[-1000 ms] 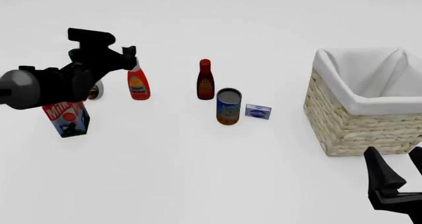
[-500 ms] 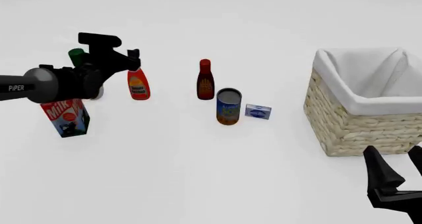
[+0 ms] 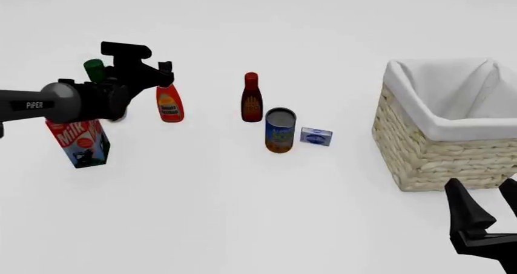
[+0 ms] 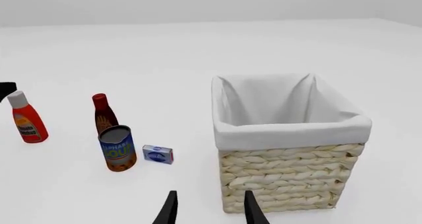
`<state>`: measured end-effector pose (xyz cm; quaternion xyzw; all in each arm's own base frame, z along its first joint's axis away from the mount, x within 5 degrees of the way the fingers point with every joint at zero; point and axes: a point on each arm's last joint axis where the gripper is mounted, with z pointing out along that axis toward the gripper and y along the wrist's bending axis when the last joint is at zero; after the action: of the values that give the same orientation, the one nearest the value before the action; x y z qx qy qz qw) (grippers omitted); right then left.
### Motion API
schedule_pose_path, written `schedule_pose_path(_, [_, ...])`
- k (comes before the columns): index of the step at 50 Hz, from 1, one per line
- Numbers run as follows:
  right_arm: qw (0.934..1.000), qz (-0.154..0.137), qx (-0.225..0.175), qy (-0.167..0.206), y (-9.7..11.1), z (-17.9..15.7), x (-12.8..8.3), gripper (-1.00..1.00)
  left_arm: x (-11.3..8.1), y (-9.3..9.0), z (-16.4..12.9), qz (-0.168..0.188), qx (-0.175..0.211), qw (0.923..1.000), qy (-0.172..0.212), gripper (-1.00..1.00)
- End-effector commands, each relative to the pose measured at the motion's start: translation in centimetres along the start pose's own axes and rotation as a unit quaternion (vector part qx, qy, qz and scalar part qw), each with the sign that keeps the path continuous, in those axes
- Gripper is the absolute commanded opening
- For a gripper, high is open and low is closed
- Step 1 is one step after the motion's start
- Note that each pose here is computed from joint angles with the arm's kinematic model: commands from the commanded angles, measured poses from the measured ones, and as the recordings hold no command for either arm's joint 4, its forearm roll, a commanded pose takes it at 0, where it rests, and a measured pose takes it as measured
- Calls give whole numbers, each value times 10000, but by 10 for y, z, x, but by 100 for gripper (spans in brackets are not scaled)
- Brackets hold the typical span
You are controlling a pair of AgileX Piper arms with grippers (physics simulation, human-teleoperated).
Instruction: Pick the ketchup and place it in the basket.
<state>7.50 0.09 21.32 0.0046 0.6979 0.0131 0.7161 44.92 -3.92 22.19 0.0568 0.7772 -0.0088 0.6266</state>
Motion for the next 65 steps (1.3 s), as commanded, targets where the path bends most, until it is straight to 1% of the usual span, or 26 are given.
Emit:
schedule_pose_path(1, [10000, 14, -1, 6, 0, 0, 0, 100, 5, 2, 8, -37, -20, 10000, 35, 100])
schedule_pose_path(16, [10000, 41, 16, 25, 0, 3, 0, 100, 12, 4, 17, -80, -44, 9999, 101, 100])
schedule_pose_path(17, [10000, 34, 14, 23, 0, 3, 0, 100, 12, 4, 17, -122, -43, 9998, 115, 100])
schedule_pose_path(18, [10000, 46, 15, 26, 0, 3, 0, 100, 13, 2, 19, -236, -20, 9996, 169, 100])
schedule_pose_path(24, [10000, 97, 7, 0, 0, 1, 0, 100, 14, 1, 22, -263, -9, 9995, 171, 100])
schedule_pose_path(39, [9999, 128, 2, -1, 0, 1, 0, 100, 15, 0, 28, -250, -2, 9995, 189, 100])
schedule_pose_path(65, [9999, 143, 3, 15, 0, 3, 0, 100, 27, -3, 38, -247, 19, 9993, 278, 100])
